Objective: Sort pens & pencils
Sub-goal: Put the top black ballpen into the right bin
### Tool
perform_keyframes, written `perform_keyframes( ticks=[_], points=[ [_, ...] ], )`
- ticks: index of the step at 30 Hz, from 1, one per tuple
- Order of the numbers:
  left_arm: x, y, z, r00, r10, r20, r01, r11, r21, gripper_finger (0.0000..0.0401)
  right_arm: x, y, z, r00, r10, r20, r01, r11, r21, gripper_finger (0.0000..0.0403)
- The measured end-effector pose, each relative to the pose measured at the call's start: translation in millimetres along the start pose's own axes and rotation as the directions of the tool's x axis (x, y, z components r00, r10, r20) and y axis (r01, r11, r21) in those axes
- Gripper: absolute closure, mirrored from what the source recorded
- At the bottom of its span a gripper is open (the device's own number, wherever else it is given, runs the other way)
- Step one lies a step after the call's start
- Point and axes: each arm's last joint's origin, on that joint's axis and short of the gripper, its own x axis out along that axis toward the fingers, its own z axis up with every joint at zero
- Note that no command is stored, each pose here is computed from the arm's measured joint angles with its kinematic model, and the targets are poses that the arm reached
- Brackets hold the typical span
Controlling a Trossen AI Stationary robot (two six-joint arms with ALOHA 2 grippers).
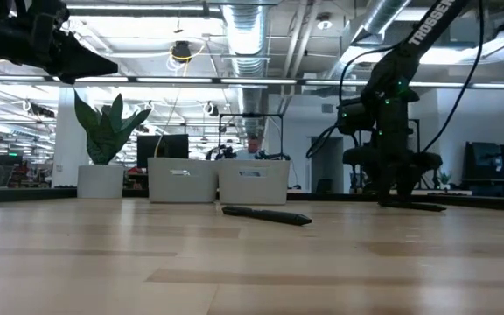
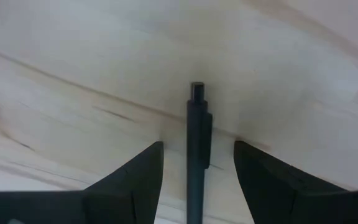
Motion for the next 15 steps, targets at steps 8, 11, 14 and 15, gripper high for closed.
perform_keyframes(
  ticks=[8, 11, 14, 15],
  points=[
    [0.0, 0.6, 0.0, 1.0, 0.021, -0.002, -0.021, 1.0, 0.0, 0.0349, -0.9, 3.0, -1.4, 1.0, 0.007, 0.02, -0.006, 1.0, -0.019, 0.0186],
    [0.0, 0.8, 0.0, 1.0, 0.028, -0.003, -0.028, 1.0, 0.0, 0.0349, -0.7, 3.2, -1.7, 1.0, 0.002, 0.02, -0.002, 1.0, -0.021, 0.0186],
    [0.0, 0.8, 0.0, 1.0, 0.028, -0.003, -0.028, 1.0, 0.001, 0.0349, -0.1, 5.9, -3.5, 0.999, -0.032, 0.036, 0.034, 0.999, -0.036, 0.0186],
    [0.0, 0.8, 0.0, 1.0, 0.029, -0.003, -0.029, 1.0, 0.001, 0.0349, 0.2, 6.7, -4.0, 0.998, -0.04, 0.039, 0.042, 0.998, -0.041, 0.0186]
  ],
)
